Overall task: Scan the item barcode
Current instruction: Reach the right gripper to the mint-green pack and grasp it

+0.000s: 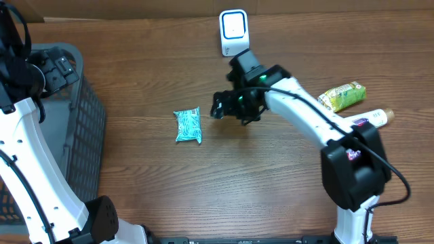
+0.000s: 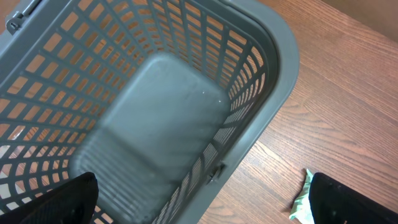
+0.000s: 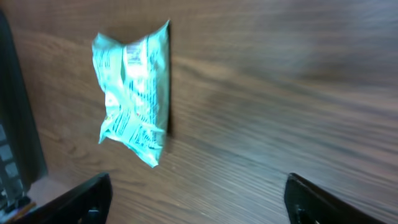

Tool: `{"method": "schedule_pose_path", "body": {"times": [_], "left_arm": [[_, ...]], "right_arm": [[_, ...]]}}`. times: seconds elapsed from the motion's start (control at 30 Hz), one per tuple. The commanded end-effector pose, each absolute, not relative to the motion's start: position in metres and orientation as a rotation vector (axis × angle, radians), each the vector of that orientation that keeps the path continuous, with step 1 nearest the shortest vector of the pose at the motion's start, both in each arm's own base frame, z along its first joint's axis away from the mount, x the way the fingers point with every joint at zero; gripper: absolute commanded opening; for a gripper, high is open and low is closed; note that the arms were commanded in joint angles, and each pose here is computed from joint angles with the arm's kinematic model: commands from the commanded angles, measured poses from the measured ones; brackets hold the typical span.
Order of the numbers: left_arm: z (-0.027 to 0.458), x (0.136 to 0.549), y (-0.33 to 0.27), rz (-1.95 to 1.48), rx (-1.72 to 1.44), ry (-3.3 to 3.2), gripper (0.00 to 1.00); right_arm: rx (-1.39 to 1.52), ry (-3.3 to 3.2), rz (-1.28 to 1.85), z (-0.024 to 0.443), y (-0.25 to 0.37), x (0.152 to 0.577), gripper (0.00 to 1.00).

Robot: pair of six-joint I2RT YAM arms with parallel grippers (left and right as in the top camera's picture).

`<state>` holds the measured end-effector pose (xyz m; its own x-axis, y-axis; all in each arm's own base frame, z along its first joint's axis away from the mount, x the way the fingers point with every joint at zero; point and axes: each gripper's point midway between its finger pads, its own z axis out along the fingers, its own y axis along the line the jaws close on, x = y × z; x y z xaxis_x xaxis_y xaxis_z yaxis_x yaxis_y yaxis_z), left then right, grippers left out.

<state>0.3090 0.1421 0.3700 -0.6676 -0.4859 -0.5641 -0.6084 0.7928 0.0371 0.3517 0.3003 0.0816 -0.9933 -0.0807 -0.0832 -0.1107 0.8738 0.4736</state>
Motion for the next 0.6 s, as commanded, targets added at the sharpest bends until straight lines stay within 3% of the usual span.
{"method": "schedule_pose_path", "body": {"times": [0.0,0.1,0.23,0.47,0.57], "left_arm": [[0.368,0.31,0.145,0.314,-0.806,2.447,0.99],[0.368,0.31,0.145,0.314,-0.806,2.447,1.0],[0.368,0.31,0.145,0.314,-0.806,2.447,0.99],[0.368,0.31,0.145,0.314,-0.806,2.447,0.99],[0.368,0.31,0.145,0.314,-0.806,2.447,0.99]], "right_arm": [[-0.2,3.001,0.862,0.071,0.336,0.337,0.8],[-0.243,2.969,0.81,0.065,0.355,0.332,0.76],[-0.174,2.893,0.706,0.064,0.378,0.332,0.83],[-0.382,2.645,0.847,0.089,0.441,0.33,0.71],[-0.398,2.629,0.823,0.077,0.448,0.331,0.7]]}}
